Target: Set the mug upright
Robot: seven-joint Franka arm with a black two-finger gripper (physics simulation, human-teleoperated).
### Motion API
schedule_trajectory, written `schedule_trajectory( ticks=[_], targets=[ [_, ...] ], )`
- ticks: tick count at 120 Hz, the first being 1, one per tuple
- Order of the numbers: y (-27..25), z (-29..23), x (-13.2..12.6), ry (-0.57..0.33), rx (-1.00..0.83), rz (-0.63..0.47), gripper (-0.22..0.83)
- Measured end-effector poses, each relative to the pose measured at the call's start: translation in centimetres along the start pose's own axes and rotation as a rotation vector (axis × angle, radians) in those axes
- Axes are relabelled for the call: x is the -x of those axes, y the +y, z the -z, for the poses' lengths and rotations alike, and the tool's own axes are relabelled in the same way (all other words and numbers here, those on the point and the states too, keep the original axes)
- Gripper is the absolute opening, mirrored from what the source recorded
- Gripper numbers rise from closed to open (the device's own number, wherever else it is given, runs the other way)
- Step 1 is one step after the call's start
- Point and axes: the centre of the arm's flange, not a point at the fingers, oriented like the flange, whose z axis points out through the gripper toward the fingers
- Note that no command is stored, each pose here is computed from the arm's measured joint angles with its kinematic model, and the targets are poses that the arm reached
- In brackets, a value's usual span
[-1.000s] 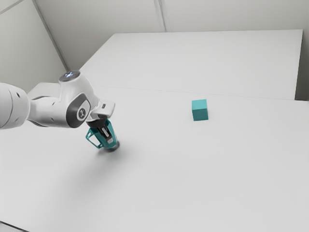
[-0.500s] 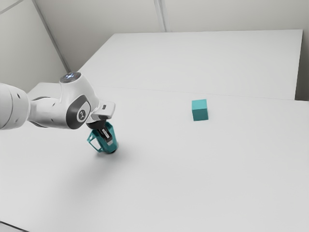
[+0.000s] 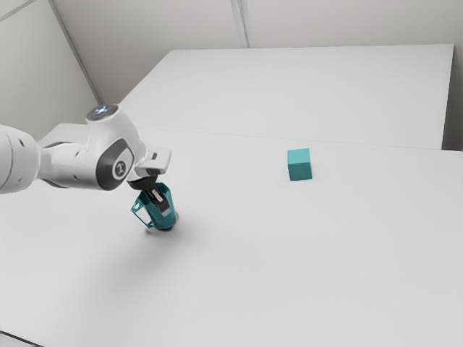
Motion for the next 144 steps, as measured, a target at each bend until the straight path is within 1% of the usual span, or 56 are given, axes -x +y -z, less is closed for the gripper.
schedule_trajectory(
  ticks=[62, 72, 86, 104, 116, 134, 144],
  targets=[
    [0.3, 7.2, 0.2, 0.065, -0.01, 0.008, 0.19],
    [0.1, 8.6, -0.2, 0.074, -0.013, 0.01, 0.19],
    [-0.6, 12.0, -2.1, 0.091, -0.027, 0.011, 0.23],
    [-1.5, 16.0, -5.6, 0.063, -0.026, 0.026, 0.4],
    [-2.2, 17.5, -7.5, 0.031, -0.016, 0.05, 0.48],
    [-3.9, 19.9, -11.2, -0.01, -0.018, 0.097, 0.55],
    [-3.8, 21.0, -12.6, -0.037, -0.004, 0.12, 0.57]
  ],
)
